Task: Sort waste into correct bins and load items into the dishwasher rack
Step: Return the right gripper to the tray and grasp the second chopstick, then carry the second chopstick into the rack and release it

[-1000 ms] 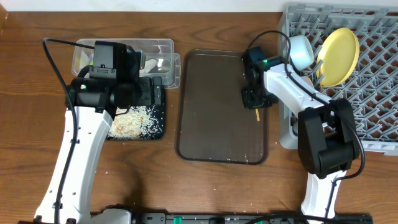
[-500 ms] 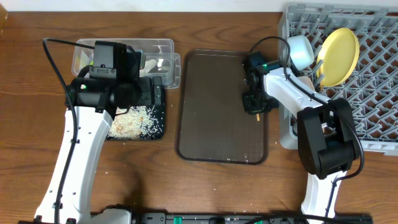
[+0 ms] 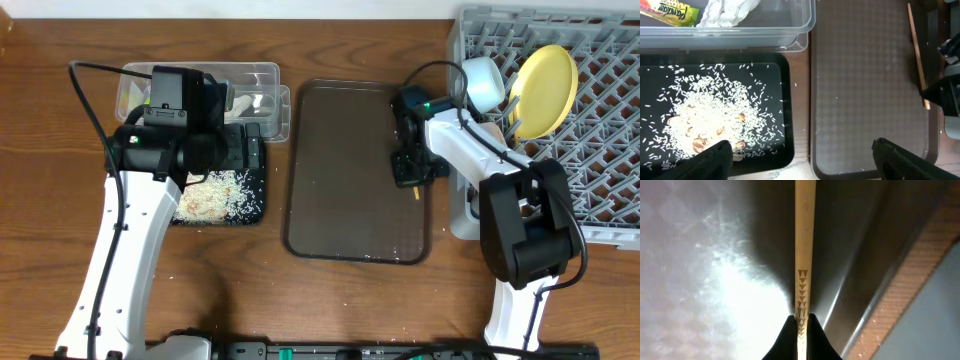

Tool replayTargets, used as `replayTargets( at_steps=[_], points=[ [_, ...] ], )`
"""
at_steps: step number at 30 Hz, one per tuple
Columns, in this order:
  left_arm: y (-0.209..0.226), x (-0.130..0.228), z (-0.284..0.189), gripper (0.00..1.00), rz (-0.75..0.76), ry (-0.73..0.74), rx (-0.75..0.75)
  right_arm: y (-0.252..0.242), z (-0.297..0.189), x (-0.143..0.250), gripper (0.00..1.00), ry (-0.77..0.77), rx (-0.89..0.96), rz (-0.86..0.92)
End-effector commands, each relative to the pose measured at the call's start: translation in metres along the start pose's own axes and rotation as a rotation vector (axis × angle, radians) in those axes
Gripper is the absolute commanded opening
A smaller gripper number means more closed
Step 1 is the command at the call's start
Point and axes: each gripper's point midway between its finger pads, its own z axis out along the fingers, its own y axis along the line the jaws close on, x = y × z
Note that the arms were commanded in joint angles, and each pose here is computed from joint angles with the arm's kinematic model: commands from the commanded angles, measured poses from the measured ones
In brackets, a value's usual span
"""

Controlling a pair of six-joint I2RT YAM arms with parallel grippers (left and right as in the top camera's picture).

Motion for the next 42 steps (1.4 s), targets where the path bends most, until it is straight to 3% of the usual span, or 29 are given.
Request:
replayTargets(
  at_steps=[1,11,21,31,42],
  points=[
    [0.000,-0.004,-0.001,0.91,0.004,-0.007,-0.005,0.000,-0.046,-0.023,0.01,-0.116,-0.024,-0.015],
    [0.000,-0.004,-0.001,0.91,0.004,-0.008,-0.005,-0.015,-0.123,-0.027,0.01,-0.298,-0.010,0.008],
    [0.000,-0.004,-0.001,0.91,0.004,-0.008,-0.006,-0.129,-0.197,0.010,0.01,-0.430,0.230,0.228],
    [0.000,-0.004,-0.001,0.91,0.004,-0.007,-0.005,-0.198,-0.163,0.037,0.01,-0.290,0.306,0.290],
    [0.000,-0.004,-0.001,0.91,0.004,-0.007,-0.005,-0.212,-0.125,0.048,0.01,-0.227,0.316,0.272]
  ],
)
